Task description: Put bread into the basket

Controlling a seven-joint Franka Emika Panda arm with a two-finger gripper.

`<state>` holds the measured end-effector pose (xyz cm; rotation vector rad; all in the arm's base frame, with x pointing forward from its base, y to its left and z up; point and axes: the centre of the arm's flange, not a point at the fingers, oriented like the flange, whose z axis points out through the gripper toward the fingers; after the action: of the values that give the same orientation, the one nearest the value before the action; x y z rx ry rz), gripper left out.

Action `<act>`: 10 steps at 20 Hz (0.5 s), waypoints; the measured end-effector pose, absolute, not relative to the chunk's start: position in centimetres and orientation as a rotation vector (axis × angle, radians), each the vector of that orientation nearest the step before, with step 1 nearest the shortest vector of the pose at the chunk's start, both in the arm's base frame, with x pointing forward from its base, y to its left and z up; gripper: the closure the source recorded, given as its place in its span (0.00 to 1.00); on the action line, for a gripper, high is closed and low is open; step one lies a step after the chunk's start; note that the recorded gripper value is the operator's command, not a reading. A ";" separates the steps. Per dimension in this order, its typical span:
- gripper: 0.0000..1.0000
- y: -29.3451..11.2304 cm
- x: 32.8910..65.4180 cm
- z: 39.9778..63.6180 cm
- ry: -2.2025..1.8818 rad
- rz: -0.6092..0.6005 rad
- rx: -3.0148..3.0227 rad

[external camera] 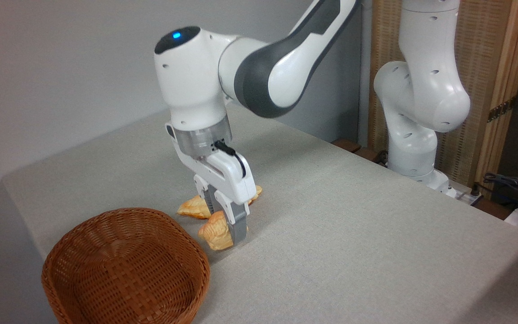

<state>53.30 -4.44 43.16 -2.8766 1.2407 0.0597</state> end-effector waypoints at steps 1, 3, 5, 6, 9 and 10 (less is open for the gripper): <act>0.45 -4.4 53.3 44.1 1.241 0.059 -2.878; 0.45 -4.4 53.5 46.4 1.236 0.011 -2.883; 0.45 -5.1 53.9 48.6 1.239 -0.067 -2.889; 0.44 -5.6 54.2 49.7 1.247 -0.108 -2.882; 0.00 -6.5 55.4 51.8 1.242 -0.271 -2.844; 0.00 -6.5 55.9 52.0 1.231 -0.334 -2.834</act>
<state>55.86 -6.54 51.98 -2.8338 1.2310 -0.3343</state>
